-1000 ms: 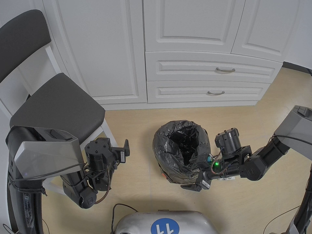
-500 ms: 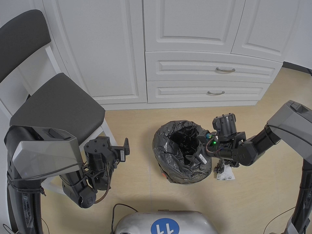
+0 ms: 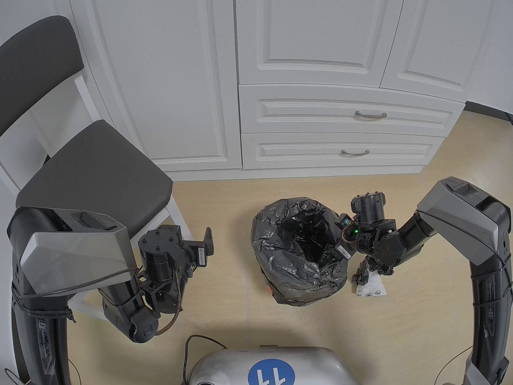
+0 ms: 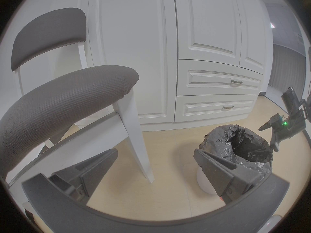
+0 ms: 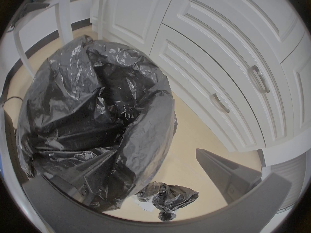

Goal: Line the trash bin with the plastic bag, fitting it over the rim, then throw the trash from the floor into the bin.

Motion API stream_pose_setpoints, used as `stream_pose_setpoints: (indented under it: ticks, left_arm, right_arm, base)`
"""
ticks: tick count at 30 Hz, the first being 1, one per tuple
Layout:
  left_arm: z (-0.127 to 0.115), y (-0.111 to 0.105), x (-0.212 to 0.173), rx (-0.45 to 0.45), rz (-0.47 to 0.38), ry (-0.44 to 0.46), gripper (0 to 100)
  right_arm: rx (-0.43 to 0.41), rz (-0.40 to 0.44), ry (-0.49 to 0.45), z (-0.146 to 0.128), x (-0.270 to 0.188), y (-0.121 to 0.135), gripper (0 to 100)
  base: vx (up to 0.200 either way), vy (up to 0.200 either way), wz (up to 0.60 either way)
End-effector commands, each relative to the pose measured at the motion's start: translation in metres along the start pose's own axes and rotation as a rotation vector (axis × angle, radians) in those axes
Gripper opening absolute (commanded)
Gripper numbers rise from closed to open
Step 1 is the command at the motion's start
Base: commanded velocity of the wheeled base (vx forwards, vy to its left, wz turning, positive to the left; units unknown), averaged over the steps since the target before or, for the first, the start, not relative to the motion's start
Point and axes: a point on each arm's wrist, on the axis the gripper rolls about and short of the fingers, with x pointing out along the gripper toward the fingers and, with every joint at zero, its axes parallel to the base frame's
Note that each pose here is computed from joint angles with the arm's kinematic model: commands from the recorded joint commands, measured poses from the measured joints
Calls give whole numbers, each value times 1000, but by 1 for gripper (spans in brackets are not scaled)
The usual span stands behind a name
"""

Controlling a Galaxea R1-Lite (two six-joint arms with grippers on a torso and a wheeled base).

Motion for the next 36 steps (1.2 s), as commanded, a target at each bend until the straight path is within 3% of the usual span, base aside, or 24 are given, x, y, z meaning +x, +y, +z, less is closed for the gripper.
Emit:
stream_pose_setpoints:
  ticks: [1, 4, 6, 11, 22, 23, 29, 36]
  left_arm:
    - [-1, -1, 0, 0, -3, 0, 100]
    - [-1, -2, 0, 2, -6, -1, 100]
    - [0, -2, 0, 3, -8, -2, 100]
    - [0, -2, -1, 2, -6, -2, 100]
    - [1, -1, 0, -2, -2, -4, 100]
    - [1, -1, 0, -3, -2, -6, 100]
    - [1, 0, 0, -2, 0, -4, 100]
    - [0, 0, -1, 0, 2, 0, 100]
  right_arm:
    - [-27, -18, 34, -14, -6, -14, 100]
    - [-41, -16, 37, -15, -9, -17, 100]
    - [-96, -11, 47, -19, -20, -22, 100]
    - [-88, -8, 32, -15, -21, -20, 100]
    - [-12, -60, -258, 14, -22, 18, 100]
    - [-9, -49, -271, 16, -25, 22, 0]
    - [20, 30, -297, 25, -40, 38, 0]
    - [-33, 153, -271, 11, -35, 67, 0]
  base:
    - [0, 0, 0]
    - [0, 0, 0]
    - [0, 0, 0]
    - [0, 0, 0]
    - [0, 0, 0]
    - [0, 0, 0]
    - [0, 0, 0]
    - [0, 0, 0]
